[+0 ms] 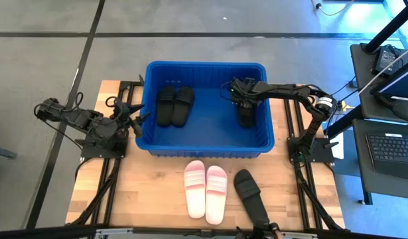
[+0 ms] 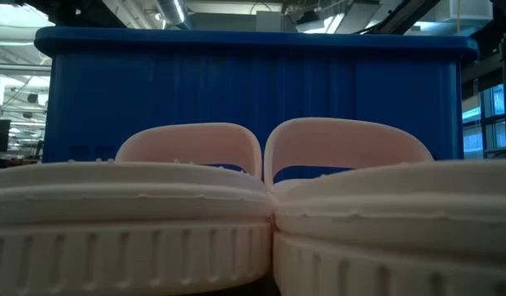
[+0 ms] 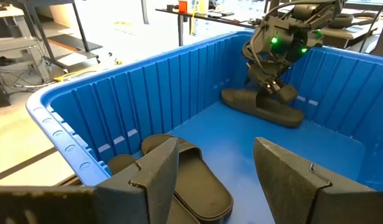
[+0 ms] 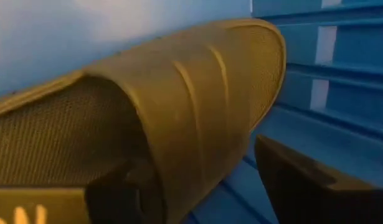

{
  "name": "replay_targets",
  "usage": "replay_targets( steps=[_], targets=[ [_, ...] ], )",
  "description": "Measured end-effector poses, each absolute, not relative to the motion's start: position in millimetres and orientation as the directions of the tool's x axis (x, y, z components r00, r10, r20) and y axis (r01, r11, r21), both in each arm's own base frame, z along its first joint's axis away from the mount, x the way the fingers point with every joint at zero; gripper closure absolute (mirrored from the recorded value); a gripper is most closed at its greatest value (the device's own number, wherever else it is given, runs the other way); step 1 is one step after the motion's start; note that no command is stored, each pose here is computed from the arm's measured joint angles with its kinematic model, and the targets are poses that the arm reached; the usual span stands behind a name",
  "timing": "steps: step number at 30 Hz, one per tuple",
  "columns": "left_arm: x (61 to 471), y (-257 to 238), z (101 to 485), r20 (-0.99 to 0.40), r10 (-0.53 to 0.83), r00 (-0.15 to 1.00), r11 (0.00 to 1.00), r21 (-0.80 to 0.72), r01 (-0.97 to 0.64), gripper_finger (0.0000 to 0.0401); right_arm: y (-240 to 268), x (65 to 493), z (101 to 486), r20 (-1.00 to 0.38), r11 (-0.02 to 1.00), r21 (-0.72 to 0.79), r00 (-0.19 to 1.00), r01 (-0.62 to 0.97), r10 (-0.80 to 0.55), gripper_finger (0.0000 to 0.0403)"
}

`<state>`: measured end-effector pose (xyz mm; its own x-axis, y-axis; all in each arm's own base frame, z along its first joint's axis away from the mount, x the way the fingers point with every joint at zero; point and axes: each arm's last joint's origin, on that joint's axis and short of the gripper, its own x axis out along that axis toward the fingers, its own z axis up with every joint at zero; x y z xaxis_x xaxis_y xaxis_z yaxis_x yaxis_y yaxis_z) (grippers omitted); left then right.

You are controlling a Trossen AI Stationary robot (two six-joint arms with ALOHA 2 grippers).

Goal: Pick and place slides into bin
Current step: Put the black slide into the blue bin

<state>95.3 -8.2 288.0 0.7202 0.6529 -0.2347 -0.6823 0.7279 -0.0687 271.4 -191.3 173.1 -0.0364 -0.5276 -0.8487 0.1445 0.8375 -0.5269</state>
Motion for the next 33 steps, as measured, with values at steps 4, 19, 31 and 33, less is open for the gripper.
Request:
replay_targets(
  steps=[4,19,31,33],
  targets=[
    [95.3,-8.2,288.0,-0.235,0.653,0.720,0.728,-0.070,-0.682,0.0199,-191.3,271.7,175.4,-0.852,0.837,-0.522,-0.043,0.168,-0.522,0.0163],
    [95.6,-8.6,287.8,-0.242,0.639,0.730,0.738,-0.074,-0.671,0.0199,-194.8,285.4,220.6,-0.916,0.906,-0.383,0.048,0.179,-0.397,0.0161],
    [96.2,-9.4,287.4,-0.255,0.614,0.747,0.757,-0.078,-0.648,0.0199,-196.0,299.0,288.5,-0.895,0.891,-0.394,0.125,0.224,-0.428,0.0162],
    [96.2,-9.5,287.4,-0.257,0.608,0.751,0.761,-0.080,-0.644,0.0199,-192.8,305.0,306.6,-0.888,0.898,-0.365,0.198,0.246,-0.416,0.0162]
  ],
)
